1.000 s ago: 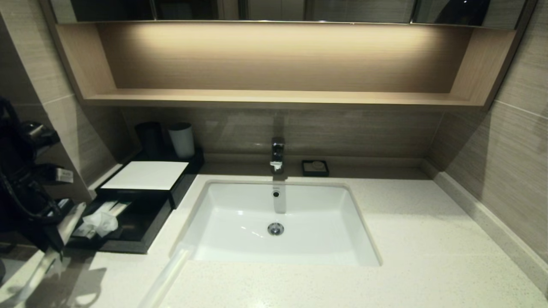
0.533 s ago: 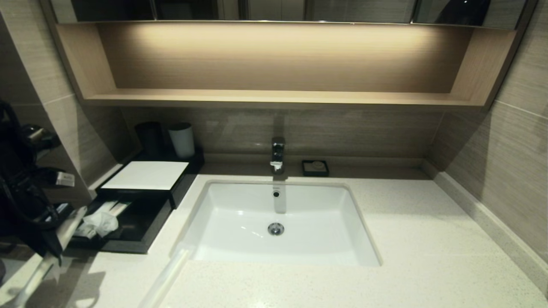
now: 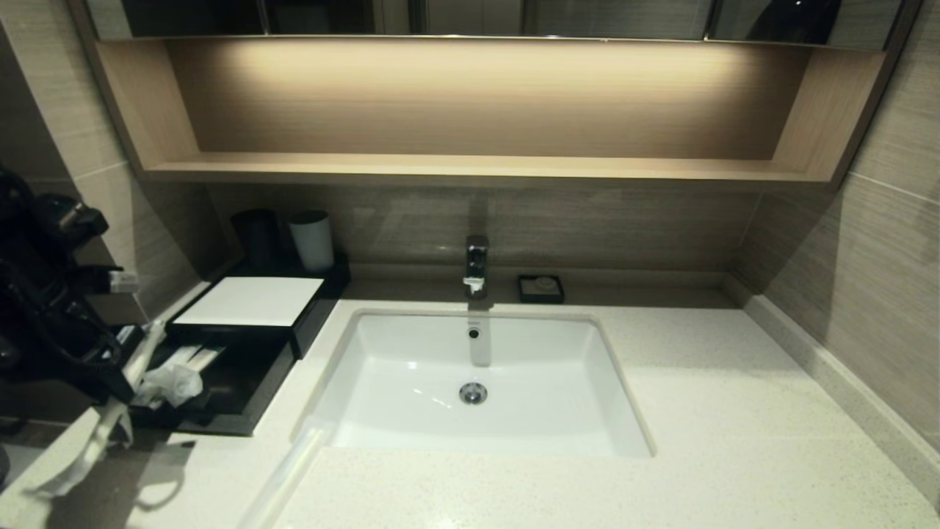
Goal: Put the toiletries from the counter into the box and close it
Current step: Place the bathroom toiletry into the drawer
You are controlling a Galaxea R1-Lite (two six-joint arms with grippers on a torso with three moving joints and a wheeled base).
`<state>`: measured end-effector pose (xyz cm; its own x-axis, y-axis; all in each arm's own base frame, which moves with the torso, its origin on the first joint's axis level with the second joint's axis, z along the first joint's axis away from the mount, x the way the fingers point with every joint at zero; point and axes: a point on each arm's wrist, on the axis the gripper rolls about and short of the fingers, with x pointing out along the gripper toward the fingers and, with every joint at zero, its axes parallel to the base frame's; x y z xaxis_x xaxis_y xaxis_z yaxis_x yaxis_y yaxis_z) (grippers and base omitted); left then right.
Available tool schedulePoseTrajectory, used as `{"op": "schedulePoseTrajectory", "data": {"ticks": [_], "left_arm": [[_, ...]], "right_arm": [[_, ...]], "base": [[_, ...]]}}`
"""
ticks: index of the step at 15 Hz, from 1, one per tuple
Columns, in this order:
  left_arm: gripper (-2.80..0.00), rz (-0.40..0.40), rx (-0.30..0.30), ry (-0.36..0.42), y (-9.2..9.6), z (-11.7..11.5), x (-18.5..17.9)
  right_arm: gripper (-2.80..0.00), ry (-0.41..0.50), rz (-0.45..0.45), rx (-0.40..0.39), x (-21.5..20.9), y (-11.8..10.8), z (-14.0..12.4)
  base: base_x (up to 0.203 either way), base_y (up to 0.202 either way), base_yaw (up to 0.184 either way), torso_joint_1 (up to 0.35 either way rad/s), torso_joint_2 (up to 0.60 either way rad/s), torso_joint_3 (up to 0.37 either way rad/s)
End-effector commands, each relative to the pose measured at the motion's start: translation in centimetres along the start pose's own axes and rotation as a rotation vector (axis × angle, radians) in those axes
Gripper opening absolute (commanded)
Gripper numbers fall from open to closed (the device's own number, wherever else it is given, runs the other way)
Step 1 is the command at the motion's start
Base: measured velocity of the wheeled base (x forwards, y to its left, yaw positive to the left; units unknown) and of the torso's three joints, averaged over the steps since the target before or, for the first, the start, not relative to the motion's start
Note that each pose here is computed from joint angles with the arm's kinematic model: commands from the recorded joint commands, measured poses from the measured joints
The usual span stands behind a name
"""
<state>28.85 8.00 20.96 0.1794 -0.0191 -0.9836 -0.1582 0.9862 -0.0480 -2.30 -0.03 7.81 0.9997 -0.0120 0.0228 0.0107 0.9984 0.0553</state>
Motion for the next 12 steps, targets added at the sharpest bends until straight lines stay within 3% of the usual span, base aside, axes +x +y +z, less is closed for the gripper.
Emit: {"op": "schedulePoseTrajectory", "data": {"ticks": [1,5,12], "left_arm": [[-2.80,-0.002,0.011,-0.017,-0.2,0.7,0.6],[-2.80,-0.029,0.030,-0.077,-0.4,2.5,2.3],[-2.80,-0.025,0.032,-0.077,-0.5,3.4,3.5]], "right_arm": [[-2.80,0.001,0.000,0.000,0.0,0.0,0.0],[-2.80,0.000,0.000,0.000,0.0,0.0,0.0],[-2.80,0.001,0.000,0.000,0.0,0.0,0.0]], "base": [[0.000,0.000,0.000,0.000,0.00,0.000],[0.000,0.000,0.000,0.000,0.00,0.000],[0.000,0.000,0.000,0.000,0.00,0.000]]}}
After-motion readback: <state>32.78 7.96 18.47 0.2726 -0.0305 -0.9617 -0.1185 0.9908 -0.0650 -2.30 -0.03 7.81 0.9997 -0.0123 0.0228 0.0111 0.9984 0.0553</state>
